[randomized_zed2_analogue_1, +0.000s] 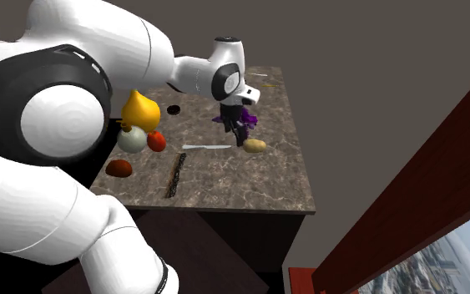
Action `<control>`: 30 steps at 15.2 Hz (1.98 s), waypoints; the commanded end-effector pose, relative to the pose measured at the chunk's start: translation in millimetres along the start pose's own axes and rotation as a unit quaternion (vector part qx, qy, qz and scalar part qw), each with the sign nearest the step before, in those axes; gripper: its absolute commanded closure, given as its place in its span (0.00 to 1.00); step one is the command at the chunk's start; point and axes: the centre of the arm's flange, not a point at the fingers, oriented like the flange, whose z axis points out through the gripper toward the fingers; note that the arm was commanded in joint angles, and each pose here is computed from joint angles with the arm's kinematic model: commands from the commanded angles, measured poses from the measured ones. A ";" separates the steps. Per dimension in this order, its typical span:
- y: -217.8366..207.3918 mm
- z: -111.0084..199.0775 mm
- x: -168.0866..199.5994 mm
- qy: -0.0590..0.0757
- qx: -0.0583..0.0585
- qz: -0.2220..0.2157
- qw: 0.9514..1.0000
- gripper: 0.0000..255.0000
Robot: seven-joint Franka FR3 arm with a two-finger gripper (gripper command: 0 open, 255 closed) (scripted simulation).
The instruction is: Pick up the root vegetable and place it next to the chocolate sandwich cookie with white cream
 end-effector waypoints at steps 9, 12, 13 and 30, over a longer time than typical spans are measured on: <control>-62.4 90.9 79.8 0.000 0.006 0.098 0.995 0.00; -77.7 116.7 105.2 0.000 0.008 0.127 0.992 0.00; -82.5 125.4 113.9 0.000 0.008 0.136 0.991 0.00; -91.9 181.6 130.6 0.000 0.009 0.154 0.988 0.00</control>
